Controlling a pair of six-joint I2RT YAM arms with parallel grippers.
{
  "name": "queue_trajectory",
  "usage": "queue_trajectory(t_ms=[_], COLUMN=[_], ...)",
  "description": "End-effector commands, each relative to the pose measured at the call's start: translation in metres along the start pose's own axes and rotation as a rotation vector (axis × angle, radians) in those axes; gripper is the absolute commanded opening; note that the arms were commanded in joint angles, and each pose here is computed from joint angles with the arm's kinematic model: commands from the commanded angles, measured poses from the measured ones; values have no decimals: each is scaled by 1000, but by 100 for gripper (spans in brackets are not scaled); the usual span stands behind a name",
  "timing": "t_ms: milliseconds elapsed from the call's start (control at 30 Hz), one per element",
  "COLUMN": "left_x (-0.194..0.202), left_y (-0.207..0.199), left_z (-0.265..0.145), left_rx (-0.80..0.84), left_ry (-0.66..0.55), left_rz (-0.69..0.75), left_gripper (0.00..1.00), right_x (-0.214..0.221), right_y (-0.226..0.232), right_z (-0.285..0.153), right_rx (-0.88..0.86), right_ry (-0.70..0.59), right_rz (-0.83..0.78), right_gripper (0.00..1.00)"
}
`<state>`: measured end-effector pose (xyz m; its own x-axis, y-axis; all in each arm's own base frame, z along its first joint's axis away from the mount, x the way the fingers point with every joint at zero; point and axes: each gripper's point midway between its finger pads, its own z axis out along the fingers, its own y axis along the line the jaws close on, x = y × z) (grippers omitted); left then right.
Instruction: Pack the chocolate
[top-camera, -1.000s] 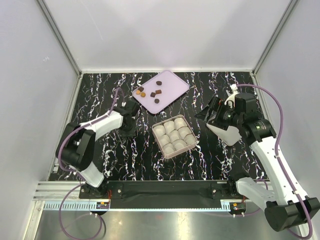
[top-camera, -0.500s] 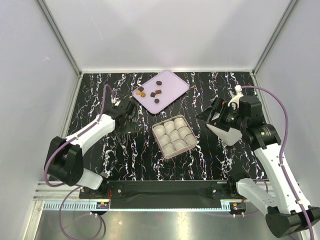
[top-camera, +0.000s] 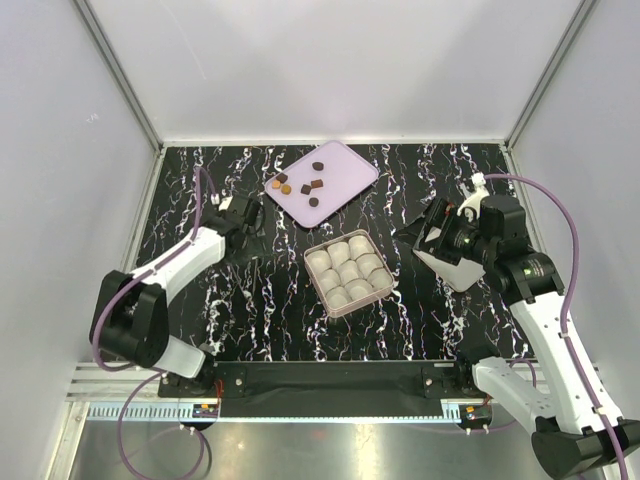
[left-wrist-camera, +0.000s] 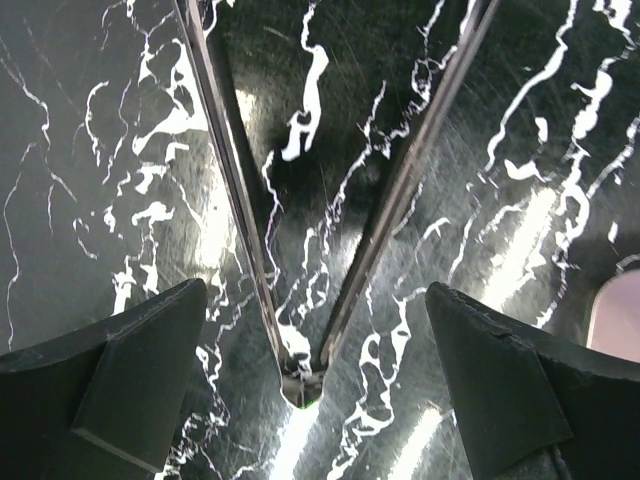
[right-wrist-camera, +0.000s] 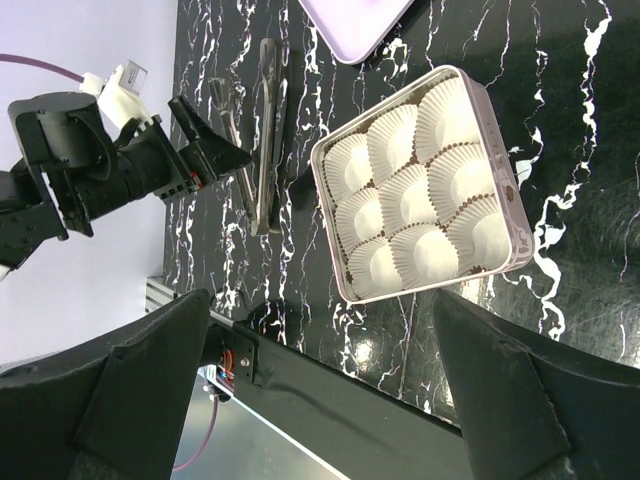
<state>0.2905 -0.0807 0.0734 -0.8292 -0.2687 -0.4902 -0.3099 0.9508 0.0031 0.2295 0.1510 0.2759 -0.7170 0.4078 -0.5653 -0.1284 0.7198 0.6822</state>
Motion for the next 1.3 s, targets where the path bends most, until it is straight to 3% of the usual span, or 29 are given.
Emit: queue_trajectory(t_ms=[0, 333, 800, 1267], left_x=[-10, 0, 12, 21], left_y=[-7, -1, 0, 2], left_z=[10, 28, 44, 63], left_rx=[21, -1, 28, 13], left_ry=[-21, 19, 45, 97], left_rz=[19, 82, 60, 81], left_gripper=[99, 99, 98, 87], right_x=[-6, -8, -9, -7], right_y=[3, -3, -2, -4], right_z=[-2, 1, 1, 3], right_rx=[-5, 25, 22, 21], right_ry=[-17, -18, -20, -16], right_rz=[-35, -46, -41, -41], right_gripper=[100, 100, 100, 100])
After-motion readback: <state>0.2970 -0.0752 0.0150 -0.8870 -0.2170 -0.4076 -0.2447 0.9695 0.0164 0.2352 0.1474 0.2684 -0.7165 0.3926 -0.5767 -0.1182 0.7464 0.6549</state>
